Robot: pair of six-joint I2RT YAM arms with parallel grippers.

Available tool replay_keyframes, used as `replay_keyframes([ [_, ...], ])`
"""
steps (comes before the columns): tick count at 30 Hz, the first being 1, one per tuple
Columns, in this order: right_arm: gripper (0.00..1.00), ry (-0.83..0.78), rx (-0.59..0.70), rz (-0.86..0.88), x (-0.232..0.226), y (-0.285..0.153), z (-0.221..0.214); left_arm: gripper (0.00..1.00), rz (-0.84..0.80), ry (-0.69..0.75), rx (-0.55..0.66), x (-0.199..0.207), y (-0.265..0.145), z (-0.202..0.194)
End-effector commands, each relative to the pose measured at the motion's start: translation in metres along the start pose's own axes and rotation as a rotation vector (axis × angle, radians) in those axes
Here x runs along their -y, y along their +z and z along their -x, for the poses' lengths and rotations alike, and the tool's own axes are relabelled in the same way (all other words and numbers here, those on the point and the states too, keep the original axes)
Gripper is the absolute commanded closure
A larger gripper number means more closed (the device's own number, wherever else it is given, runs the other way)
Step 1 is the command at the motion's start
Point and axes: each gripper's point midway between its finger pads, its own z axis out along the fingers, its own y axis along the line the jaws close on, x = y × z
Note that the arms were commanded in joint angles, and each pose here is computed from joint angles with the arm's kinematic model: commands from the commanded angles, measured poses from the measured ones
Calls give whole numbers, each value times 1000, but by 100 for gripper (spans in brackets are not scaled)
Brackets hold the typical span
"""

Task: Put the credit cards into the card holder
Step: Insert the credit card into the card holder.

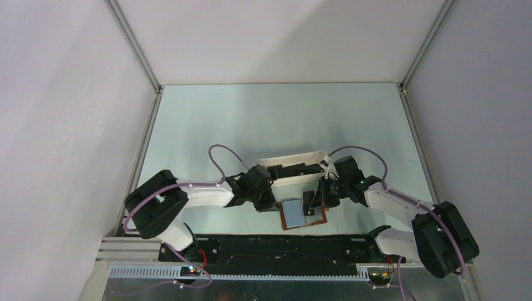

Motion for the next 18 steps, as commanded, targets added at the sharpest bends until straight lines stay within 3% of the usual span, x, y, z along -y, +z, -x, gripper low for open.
replay_keyframes([
  [1, 100, -8, 2, 30, -1, -2, -3, 100, 31, 34, 3, -6, 5, 1],
  [8, 100, -7, 71, 8, 0, -17, 5, 100, 56, 39, 6, -11, 6, 3],
  [18, 100, -7, 54, -6, 5, -16, 3, 100, 68, 50, 1, -10, 8, 3],
])
